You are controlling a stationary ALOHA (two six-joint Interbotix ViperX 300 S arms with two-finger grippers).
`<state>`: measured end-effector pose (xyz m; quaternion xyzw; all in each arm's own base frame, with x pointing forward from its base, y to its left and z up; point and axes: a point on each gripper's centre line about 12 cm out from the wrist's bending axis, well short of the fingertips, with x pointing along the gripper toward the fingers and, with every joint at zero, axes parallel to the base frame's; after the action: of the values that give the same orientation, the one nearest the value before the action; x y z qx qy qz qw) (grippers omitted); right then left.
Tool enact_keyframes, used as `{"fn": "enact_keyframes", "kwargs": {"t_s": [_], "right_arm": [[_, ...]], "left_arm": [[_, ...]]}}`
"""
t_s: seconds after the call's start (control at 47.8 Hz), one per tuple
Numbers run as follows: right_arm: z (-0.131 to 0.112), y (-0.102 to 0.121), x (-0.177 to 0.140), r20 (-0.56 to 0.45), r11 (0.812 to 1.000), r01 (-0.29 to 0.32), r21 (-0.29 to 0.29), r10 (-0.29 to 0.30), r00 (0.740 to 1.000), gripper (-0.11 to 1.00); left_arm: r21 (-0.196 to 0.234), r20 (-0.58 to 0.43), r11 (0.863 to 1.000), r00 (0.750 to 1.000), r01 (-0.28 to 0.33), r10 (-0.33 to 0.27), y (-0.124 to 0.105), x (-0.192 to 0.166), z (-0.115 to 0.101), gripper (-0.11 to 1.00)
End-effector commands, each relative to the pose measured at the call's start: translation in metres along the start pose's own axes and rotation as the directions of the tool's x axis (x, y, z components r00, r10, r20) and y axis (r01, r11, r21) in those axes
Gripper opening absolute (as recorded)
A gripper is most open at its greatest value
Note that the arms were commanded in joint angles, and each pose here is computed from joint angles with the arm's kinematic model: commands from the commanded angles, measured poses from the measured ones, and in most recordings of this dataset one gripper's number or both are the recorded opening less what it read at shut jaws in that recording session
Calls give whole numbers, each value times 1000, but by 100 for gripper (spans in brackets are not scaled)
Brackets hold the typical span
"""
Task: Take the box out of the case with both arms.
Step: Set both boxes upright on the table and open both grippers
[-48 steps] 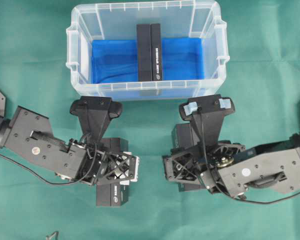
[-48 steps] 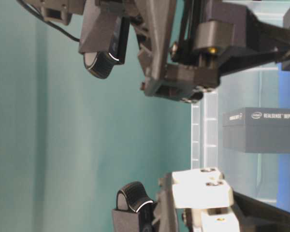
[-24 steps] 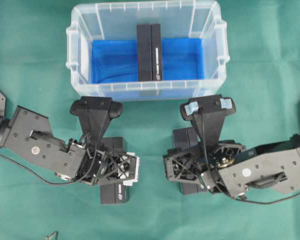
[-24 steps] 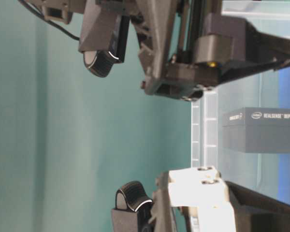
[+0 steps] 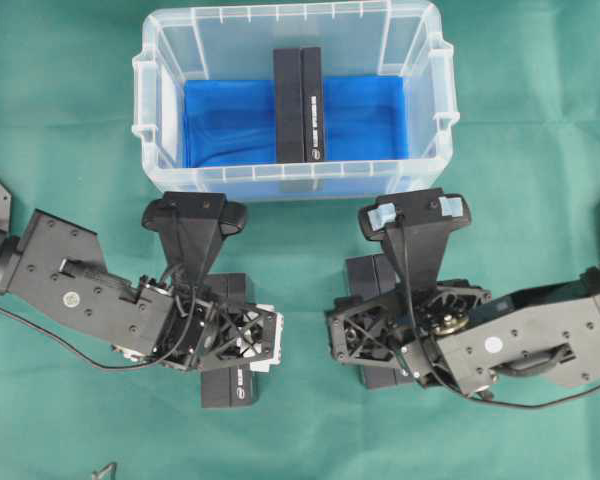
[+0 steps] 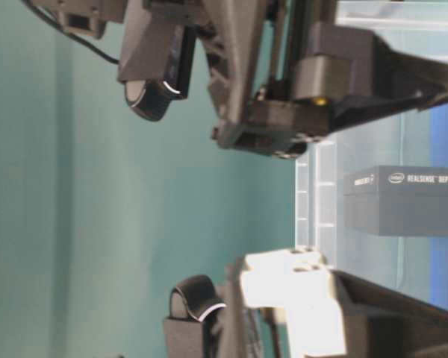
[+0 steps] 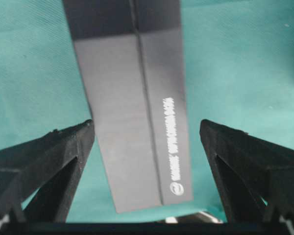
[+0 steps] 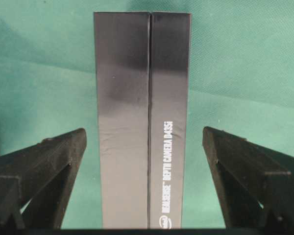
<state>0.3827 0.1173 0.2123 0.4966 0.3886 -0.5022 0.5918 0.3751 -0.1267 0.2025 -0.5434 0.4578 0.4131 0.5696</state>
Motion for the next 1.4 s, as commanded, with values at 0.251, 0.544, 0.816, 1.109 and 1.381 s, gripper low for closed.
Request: {"fn": "enact_keyframes", "kwargs": {"t_s": [0.251, 0.544, 0.816, 1.109, 1.381], "right_arm": [[26, -1, -75, 10, 997, -74, 8, 74, 997, 93], [53, 0, -131, 58, 996, -81, -32, 82, 995, 93], [69, 1, -165, 73, 996, -56, -73, 62, 995, 93], [72, 2, -169, 87, 995, -55, -79, 61, 994, 93], [72, 1, -169, 87, 995, -53, -80, 60, 994, 93]], "left_arm": [[-2, 0, 999, 999, 43, -43, -12, -67, 10, 90], [28, 27, 999, 999, 42, -43, -18, -131, 28, 89], [56, 50, 998, 998, 29, -32, -26, -178, 36, 89], [54, 71, 999, 997, 6, -10, -27, -186, 40, 89], [54, 70, 999, 997, 9, -13, -27, -186, 40, 89]]}}
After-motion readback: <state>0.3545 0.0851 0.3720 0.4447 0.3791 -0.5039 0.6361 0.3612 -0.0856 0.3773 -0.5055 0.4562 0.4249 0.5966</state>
